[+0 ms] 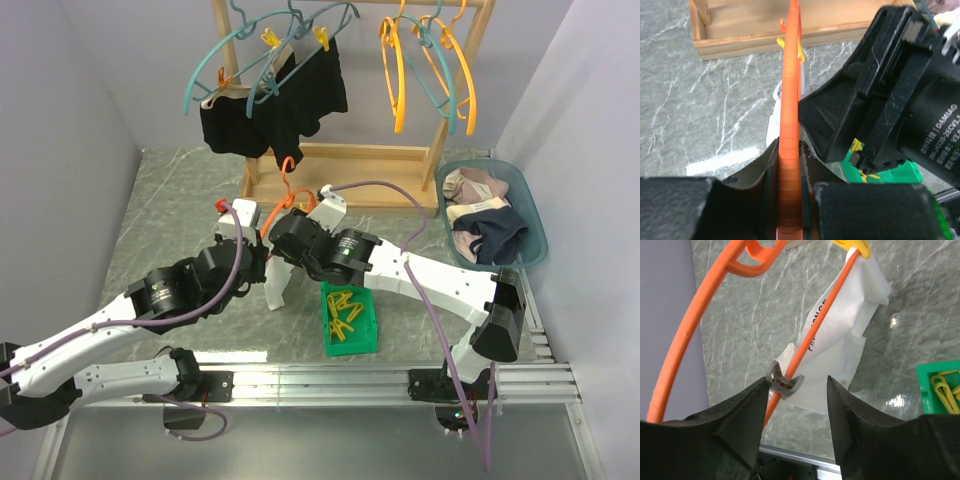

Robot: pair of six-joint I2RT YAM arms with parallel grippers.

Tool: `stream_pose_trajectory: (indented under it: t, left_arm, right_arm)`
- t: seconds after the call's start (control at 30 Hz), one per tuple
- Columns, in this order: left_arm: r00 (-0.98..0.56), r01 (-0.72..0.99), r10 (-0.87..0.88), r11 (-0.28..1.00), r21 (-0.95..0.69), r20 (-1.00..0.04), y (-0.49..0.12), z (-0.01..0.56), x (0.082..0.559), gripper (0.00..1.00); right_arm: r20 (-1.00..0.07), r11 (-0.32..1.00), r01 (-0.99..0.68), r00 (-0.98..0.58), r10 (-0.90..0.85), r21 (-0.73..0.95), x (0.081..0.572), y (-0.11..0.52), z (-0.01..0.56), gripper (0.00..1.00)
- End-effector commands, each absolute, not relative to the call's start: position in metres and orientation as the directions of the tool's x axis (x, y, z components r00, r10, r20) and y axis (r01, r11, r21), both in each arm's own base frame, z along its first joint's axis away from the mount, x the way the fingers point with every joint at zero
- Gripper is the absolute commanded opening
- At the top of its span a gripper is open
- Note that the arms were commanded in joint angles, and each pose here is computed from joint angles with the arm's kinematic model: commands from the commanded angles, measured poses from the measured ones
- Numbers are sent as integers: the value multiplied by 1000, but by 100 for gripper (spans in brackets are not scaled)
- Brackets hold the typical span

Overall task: Remove the underwear clipped to the hanger
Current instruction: Remove the underwear from the hanger.

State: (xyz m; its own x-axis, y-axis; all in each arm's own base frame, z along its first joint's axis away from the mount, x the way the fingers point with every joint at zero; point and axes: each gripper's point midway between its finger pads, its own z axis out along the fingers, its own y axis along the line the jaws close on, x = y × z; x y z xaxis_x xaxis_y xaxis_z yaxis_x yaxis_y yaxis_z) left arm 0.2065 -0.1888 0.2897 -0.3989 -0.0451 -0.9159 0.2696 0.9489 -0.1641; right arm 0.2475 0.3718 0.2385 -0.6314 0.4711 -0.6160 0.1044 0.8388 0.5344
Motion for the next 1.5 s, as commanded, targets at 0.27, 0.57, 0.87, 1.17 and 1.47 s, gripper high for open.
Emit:
stream_pose_trajectory:
  t: [0.27, 0.57, 0.87, 1.17, 1.47]
  left_arm:
    - [-350, 256, -136, 938, -234, -927, -198, 318, 208, 0]
    - [-347, 257, -137, 938, -234, -928, -201, 319, 208, 0]
    - [-342, 257, -140, 937, -235, -929, -203, 322, 207, 0]
    - [-338, 262, -147, 934, -243, -930, -206, 325, 206, 0]
    - [-337, 260, -147, 935, -242, -930, -205, 326, 205, 0]
  right_arm:
    - [-634, 784, 167, -500, 590, 598, 270, 352, 269, 57]
    - [-620, 752, 195, -458, 638, 630, 275, 346, 275, 50]
    - [-596, 738, 205, -471, 650, 643, 273, 350, 269, 39]
    - [-589, 732, 214, -470, 658, 647, 273, 349, 265, 39]
    - [-596, 726, 212, -447, 667, 654, 277, 344, 272, 0]
